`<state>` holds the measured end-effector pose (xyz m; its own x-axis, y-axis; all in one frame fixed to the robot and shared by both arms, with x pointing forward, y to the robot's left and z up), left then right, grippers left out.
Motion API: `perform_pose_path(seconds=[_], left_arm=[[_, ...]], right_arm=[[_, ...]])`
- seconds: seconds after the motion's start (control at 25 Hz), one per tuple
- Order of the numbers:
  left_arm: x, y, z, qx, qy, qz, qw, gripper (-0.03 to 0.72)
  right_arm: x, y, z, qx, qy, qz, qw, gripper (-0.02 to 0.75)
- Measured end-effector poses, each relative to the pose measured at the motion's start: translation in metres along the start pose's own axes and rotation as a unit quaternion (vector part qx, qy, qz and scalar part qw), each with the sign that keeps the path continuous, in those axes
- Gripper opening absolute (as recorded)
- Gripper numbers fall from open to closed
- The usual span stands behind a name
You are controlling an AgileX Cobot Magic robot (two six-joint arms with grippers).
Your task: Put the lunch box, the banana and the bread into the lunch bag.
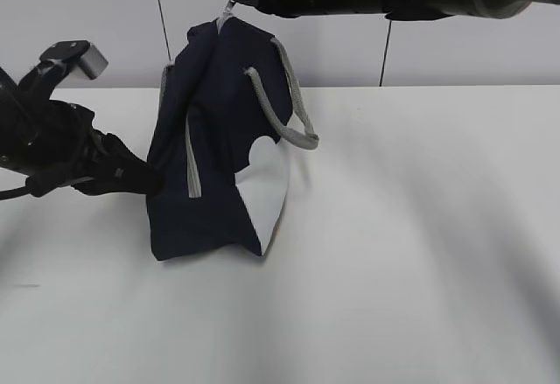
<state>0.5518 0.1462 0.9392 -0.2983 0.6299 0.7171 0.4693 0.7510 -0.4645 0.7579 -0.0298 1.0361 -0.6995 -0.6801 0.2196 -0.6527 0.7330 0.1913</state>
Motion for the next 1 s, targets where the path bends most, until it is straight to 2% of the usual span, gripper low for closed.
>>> perform_pose_path(seconds=[1.0], left_arm=[[0.000, -0.001, 0.006, -0.014, 0.020, 0.004, 1.000, 0.095]], right_arm=[[-0.046, -0.041, 0.047, -0.091, 0.013, -0.009, 0.996, 0.006]])
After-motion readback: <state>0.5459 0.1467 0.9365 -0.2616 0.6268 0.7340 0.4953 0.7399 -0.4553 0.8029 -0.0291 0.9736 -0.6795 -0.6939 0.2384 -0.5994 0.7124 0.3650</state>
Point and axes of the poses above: a point on each arm's last joint axis where the gripper is mounted, x pointing back along that axis away from the gripper, y along the wrist's bending axis when the last joint is at zero, z = x × y, the point moved 7 cm from there along -x, pointing out along that axis toward the gripper, and after that the axes turned 11 degrees about x, right-handed, at the moved point
